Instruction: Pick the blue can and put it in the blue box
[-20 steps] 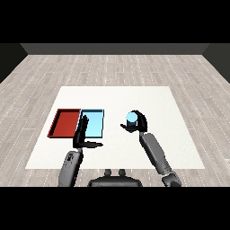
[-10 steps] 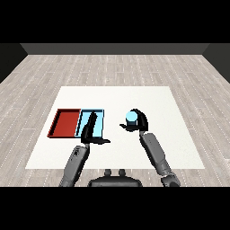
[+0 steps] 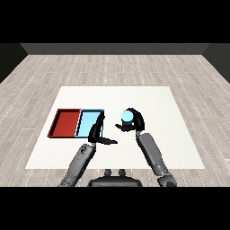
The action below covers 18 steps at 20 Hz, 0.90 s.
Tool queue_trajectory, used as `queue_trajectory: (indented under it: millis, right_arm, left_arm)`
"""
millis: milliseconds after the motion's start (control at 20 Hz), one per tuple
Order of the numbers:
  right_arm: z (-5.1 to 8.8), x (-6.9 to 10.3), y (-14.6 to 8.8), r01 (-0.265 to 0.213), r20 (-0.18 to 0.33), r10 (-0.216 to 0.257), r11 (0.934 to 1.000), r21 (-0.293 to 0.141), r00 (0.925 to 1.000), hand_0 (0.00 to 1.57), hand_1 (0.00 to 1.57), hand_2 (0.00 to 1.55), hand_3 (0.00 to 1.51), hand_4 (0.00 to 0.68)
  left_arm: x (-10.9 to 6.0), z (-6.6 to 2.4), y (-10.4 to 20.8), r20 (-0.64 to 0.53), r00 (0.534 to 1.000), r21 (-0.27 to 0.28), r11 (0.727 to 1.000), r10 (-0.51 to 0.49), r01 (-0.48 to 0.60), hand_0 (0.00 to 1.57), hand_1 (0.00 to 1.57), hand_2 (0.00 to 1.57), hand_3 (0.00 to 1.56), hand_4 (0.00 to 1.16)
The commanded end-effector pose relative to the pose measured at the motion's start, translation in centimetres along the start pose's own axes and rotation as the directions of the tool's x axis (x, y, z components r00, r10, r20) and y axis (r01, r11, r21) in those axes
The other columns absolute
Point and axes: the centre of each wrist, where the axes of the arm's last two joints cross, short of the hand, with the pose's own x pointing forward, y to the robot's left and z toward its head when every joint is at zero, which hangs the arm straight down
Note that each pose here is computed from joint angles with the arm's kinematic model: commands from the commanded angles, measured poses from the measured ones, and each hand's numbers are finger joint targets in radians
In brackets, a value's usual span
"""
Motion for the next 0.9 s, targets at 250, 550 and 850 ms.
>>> queue_trajectory:
  millis: [250,550,850]
  right_arm:
    - [1.0,0.7,2.3,0.018,0.018,-0.019,0.999,0.041,0.9997,1.44,1.44,1.46,1.36,0.553]
    - [-0.8,-0.5,2.7,0.053,0.003,-0.054,0.9965,0.065,0.9986,1.44,1.44,1.47,1.38,0.56]
    - [1.0,0.4,4.3,0.055,0.013,-0.056,0.995,0.083,0.9983,1.44,1.44,1.46,1.37,0.564]
  left_arm:
    - [-0.4,-1.48,-3.0,-0.036,0.999,0.001,1.0,-0.021,0.021,0.0,0.0,0.0,0.0,0.0]
    - [-3.7,-1.98,-2.8,-0.084,0.996,0.001,1.0,0.006,-0.006,0.0,0.0,0.0,0.0,0.0]
    - [-3.4,-1.32,-3.8,-0.096,0.995,-0.014,0.999,0.036,-0.038,0.0,0.0,0.0,0.0,0.0]
